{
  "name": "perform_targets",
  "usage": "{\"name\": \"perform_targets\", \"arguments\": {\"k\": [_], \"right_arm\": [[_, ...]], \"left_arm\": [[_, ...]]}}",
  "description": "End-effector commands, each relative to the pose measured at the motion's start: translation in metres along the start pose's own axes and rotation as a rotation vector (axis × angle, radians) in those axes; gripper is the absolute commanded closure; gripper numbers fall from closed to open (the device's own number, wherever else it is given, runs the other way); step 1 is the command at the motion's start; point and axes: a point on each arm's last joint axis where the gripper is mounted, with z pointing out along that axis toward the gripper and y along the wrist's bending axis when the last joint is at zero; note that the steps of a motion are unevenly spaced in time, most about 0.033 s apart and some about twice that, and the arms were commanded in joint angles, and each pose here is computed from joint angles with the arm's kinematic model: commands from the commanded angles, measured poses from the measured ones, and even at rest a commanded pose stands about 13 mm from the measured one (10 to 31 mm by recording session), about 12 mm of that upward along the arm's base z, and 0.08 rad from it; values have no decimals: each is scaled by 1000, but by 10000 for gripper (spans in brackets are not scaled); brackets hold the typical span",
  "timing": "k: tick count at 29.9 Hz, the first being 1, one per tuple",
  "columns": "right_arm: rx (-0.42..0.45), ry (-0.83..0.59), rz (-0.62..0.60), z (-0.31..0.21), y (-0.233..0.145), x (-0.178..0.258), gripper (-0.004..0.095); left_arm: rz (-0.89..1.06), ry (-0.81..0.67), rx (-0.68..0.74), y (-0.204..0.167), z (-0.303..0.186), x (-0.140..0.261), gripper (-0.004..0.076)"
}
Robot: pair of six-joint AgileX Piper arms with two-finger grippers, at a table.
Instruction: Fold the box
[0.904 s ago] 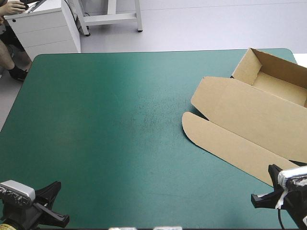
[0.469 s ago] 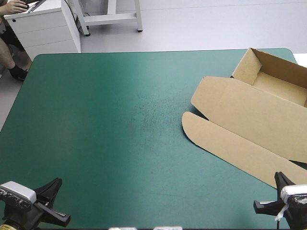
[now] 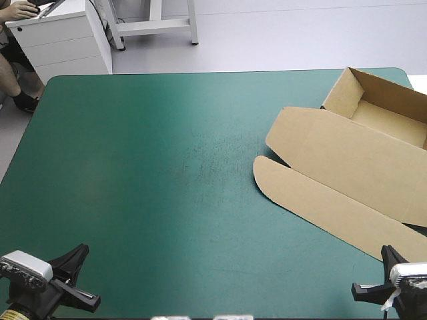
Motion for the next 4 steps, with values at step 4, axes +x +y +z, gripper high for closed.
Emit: {"name": "perform_targets", "arguments": {"k": [4], "right_arm": [[12, -118, -5, -9, -1, -11, 913]], "left_arm": [[-2, -86, 4, 0, -2, -13, 734]]}}
